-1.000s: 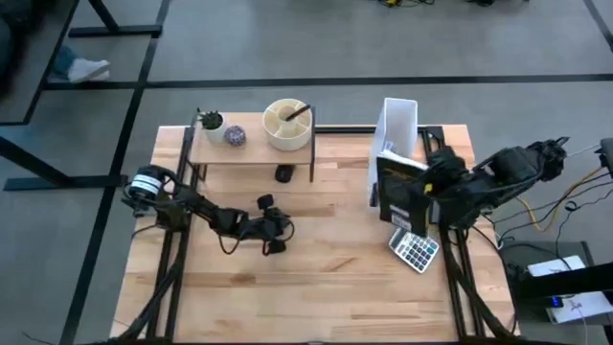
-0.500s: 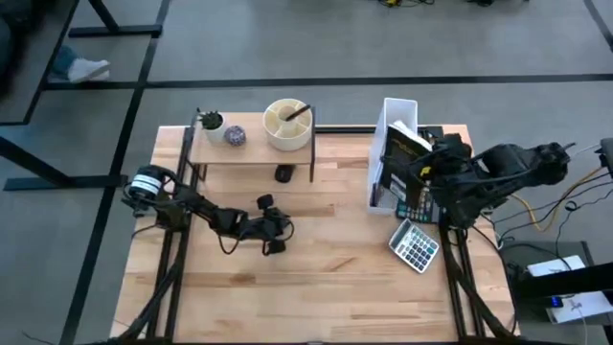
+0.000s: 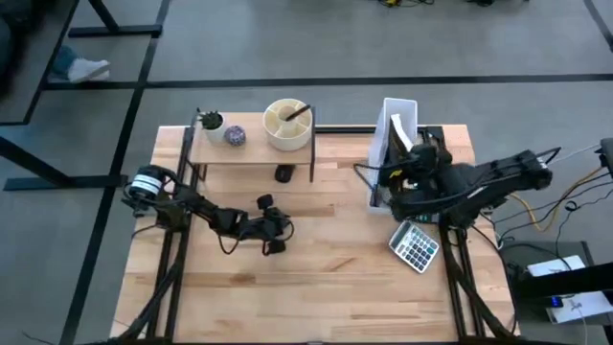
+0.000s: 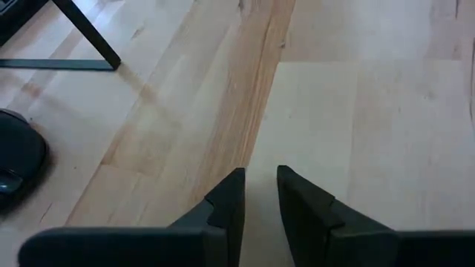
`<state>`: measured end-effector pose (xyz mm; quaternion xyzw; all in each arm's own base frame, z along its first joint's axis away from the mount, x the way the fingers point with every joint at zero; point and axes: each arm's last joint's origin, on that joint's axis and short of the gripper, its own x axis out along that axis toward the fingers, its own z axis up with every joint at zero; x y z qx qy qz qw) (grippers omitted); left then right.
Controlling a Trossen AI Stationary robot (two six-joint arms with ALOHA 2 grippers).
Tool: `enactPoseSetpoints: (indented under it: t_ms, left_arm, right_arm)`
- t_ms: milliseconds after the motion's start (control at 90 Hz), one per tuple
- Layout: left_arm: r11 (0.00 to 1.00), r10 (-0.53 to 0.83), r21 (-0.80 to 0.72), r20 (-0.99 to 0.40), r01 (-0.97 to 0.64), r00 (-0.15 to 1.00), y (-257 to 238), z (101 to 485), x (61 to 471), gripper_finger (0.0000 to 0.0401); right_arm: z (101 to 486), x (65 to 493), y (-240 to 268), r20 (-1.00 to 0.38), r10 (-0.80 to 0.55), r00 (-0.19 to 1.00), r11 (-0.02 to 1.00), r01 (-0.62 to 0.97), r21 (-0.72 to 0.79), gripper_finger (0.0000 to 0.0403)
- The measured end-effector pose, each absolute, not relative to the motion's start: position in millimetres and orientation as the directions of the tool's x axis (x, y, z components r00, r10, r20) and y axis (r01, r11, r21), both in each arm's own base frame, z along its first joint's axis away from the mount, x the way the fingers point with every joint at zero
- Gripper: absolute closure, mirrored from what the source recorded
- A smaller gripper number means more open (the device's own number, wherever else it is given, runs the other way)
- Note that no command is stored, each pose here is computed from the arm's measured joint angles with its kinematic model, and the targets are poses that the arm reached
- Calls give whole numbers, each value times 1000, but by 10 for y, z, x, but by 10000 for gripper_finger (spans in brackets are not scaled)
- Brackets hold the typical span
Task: Stock shelves
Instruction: Put the black book into the white file holder
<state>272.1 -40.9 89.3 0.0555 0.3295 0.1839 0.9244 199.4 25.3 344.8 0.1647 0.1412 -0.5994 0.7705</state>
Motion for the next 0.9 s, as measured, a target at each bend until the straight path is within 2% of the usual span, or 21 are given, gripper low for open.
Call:
enactPoseSetpoints:
  t_ms: [267, 633, 900]
  left_arm:
    - [927, 375, 223, -589, -303, 716, -409, 893, 2722, 335]
    - [928, 373, 221, -590, -301, 716, -410, 893, 2720, 335]
    - [928, 371, 220, -591, -300, 716, -410, 891, 2718, 335]
  right_arm:
    - [3018, 2280, 323, -423, -893, 152, 152, 988, 34, 359]
    - [2519, 2486, 373, -366, -927, 78, 113, 991, -74, 369]
    - [2230, 2431, 384, -361, -932, 30, 39, 999, -19, 369]
